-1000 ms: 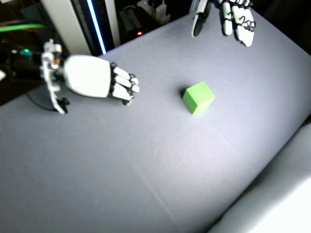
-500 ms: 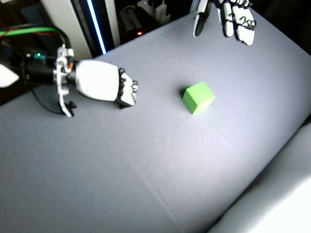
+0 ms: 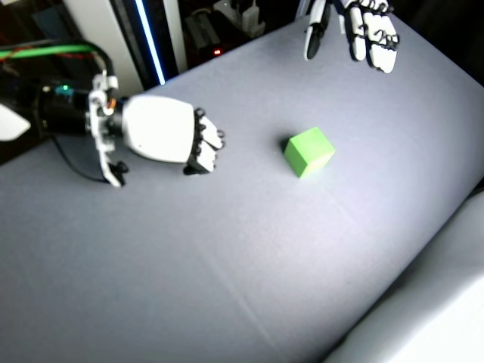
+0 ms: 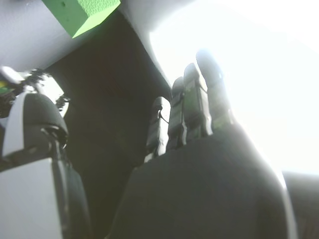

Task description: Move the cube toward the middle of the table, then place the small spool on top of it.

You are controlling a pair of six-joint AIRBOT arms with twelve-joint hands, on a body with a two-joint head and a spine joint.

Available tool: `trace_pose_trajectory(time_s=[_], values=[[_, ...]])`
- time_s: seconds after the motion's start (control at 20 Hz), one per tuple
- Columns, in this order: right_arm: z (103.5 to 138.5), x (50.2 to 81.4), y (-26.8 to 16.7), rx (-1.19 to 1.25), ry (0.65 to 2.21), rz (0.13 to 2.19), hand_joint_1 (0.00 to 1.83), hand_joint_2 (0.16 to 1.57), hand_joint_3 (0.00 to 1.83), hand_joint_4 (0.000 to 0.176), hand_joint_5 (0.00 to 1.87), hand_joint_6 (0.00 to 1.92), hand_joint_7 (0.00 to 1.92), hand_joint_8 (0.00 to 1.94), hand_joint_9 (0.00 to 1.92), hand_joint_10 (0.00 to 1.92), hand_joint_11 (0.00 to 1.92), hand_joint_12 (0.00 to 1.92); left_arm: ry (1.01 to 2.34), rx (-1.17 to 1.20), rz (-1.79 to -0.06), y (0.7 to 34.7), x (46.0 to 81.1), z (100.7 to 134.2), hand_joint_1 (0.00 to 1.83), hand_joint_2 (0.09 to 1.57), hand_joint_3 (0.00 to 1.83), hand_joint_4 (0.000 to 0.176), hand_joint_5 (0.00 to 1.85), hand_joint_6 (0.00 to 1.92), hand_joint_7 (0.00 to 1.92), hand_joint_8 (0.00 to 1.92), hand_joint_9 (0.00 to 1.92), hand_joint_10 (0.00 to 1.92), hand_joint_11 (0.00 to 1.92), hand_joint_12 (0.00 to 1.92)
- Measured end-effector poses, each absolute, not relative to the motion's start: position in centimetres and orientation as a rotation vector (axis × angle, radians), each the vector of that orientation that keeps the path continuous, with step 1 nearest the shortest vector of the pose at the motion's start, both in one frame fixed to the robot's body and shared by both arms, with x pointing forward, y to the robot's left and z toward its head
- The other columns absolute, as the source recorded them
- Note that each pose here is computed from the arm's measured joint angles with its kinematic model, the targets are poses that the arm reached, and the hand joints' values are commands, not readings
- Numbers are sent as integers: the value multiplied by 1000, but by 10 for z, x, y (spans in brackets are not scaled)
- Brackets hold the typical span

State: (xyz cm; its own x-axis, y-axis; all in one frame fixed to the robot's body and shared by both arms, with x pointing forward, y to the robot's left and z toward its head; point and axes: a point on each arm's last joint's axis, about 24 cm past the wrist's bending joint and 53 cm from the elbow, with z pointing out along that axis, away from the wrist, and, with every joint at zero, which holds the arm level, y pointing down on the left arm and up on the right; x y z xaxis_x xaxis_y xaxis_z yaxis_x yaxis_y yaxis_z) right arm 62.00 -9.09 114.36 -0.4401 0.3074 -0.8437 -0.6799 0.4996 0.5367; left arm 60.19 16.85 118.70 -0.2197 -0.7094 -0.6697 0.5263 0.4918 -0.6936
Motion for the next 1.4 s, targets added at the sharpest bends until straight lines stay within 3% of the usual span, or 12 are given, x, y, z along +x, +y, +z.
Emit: trace_pose_trajectory(time_s=[0.1, 0.2, 0.25, 0.4, 0.45, 0.6, 0.65, 0.75, 0.95, 1.0, 1.15, 1.4], values=[[1156, 629, -85, -308, 1635, 1172, 1241, 1136, 0, 0, 1023, 685, 870, 1400, 832, 1472, 750, 1777, 1385, -180, -1149, 168, 602, 1185, 895, 1033, 0, 148, 66, 2, 75, 1, 80, 1, 0, 433], [1174, 642, -79, -297, 1576, 1184, 1233, 1112, 6, 0, 967, 890, 1012, 1060, 892, 825, 611, 1302, 1394, -176, -1151, 167, 601, 1183, 864, 1035, 0, 149, 60, 1, 72, 0, 76, 0, 0, 420], [1181, 647, -74, -294, 1552, 1191, 1276, 1097, 0, 0, 1049, 625, 1027, 1177, 925, 1032, 639, 1507, 1392, -181, -1150, 168, 601, 1183, 853, 1032, 0, 160, 57, 0, 70, 0, 78, 1, 0, 422], [1197, 658, -65, -294, 1506, 1199, 1237, 1096, 3, 0, 1025, 824, 1026, 1028, 789, 1074, 468, 1575, 1394, -185, -1151, 168, 601, 1182, 861, 1023, 0, 153, 62, 1, 73, 1, 69, 1, 0, 391], [1203, 663, -61, -290, 1490, 1197, 1242, 1100, 0, 0, 1055, 974, 988, 877, 809, 634, 353, 1434, 1399, -182, -1151, 168, 600, 1181, 855, 1028, 0, 147, 52, 0, 55, 0, 65, 1, 0, 400], [1216, 676, -47, -292, 1458, 1191, 1243, 1081, 0, 0, 1028, 1008, 1116, 669, 1024, 261, 522, 1128, 1409, -195, -1152, 171, 600, 1177, 849, 1035, 1, 133, 47, 2, 35, 0, 74, 0, 0, 483], [1218, 680, -41, -293, 1454, 1190, 1359, 1064, 0, 0, 1042, 914, 1211, 537, 961, 894, 616, 1077, 1411, -195, -1152, 171, 600, 1177, 852, 1039, 3, 126, 56, 5, 32, 0, 63, 0, 0, 485], [1221, 688, -29, -304, 1455, 1181, 1393, 1040, 0, 0, 1053, 866, 1312, 375, 998, 966, 694, 1029, 1407, -195, -1155, 171, 599, 1177, 845, 1034, 0, 133, 66, 3, 50, 4, 68, 1, 0, 446], [1226, 694, -10, -343, 1450, 1159, 1392, 1040, 3, 0, 1094, 813, 1242, 486, 988, 1002, 681, 1160, 1406, -201, -1153, 173, 598, 1176, 836, 1027, 0, 158, 60, 0, 58, 2, 73, 2, 0, 407], [1227, 696, -4, -358, 1451, 1146, 1259, 1045, 1, 13, 1173, 688, 1106, 763, 952, 688, 583, 1358, 1402, -203, -1152, 174, 598, 1177, 809, 1027, 0, 155, 58, 0, 61, 1, 77, 1, 0, 445], [1224, 702, 6, -377, 1466, 1112, 1270, 1054, 4, 0, 1146, 857, 1088, 655, 1000, 204, 512, 1099, 1401, -204, -1155, 174, 598, 1177, 829, 1021, 0, 148, 66, 1, 55, 0, 80, 1, 0, 474], [1217, 708, 18, -389, 1486, 1089, 1268, 1073, 0, 0, 1141, 867, 1004, 782, 1061, 104, 598, 1115, 1400, -205, -1155, 174, 598, 1177, 825, 1039, 4, 139, 61, 3, 27, 2, 31, 3, 0, 289]])
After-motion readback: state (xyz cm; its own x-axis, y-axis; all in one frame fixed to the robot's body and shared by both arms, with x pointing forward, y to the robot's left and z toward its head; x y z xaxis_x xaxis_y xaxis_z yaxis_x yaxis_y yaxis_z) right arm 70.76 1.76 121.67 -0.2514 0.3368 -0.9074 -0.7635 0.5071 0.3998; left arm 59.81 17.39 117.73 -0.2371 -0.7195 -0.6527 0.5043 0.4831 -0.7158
